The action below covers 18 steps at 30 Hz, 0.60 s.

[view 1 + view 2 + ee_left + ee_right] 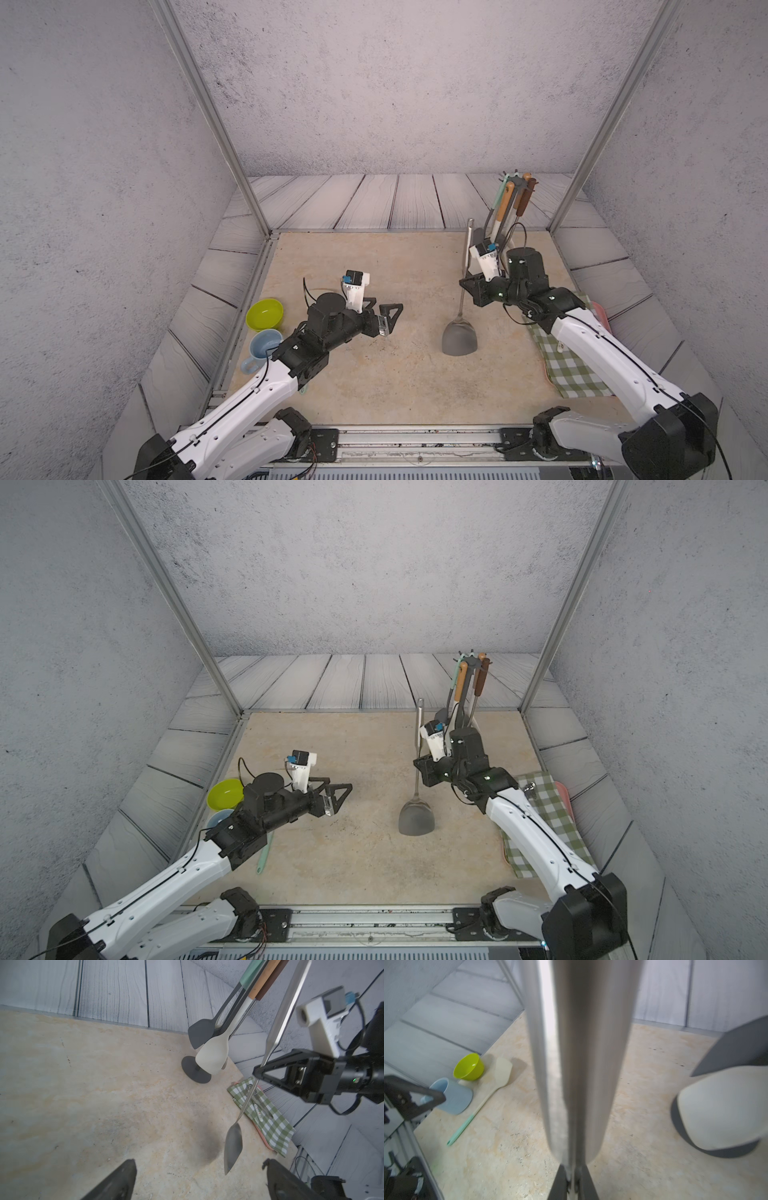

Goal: Take the spatula off the kitchen utensil rack
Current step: Place the spatula at the center of the board.

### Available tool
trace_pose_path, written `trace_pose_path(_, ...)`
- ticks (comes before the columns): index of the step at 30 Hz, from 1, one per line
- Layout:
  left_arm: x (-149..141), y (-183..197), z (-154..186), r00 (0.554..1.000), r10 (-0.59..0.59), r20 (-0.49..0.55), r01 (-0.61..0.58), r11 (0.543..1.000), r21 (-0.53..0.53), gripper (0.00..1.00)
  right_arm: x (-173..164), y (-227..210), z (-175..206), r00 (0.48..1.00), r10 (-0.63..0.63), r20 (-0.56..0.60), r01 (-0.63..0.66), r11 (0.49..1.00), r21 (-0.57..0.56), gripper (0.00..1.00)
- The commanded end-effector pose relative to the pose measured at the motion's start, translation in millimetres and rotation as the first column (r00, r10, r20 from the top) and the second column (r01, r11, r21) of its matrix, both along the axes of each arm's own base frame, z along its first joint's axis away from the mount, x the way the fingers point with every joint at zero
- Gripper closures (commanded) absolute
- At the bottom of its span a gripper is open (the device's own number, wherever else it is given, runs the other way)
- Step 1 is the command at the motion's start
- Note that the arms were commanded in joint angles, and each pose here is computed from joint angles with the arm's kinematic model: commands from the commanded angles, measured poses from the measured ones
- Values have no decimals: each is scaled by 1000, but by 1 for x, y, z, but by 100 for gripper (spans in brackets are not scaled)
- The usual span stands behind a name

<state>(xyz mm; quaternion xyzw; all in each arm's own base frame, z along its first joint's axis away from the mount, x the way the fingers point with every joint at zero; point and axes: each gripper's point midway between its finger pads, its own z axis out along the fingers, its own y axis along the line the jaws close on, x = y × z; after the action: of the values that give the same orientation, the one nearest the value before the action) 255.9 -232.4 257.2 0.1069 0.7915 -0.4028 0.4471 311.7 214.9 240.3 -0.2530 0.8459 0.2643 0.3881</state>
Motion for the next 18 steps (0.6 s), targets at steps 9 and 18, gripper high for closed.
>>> trace_pose_path(9, 24, 12, 67, 959, -172, -226, 76, 923, -377, 1, -52, 78, -25, 923, 384, 10, -372, 899, -231, 100)
trace_pose_path(18, 30, 12, 76, 950, -208, -233, 91, 898, -432, 2, -62, 103, -39, 886, 463, -41, -451, 834, -317, 100)
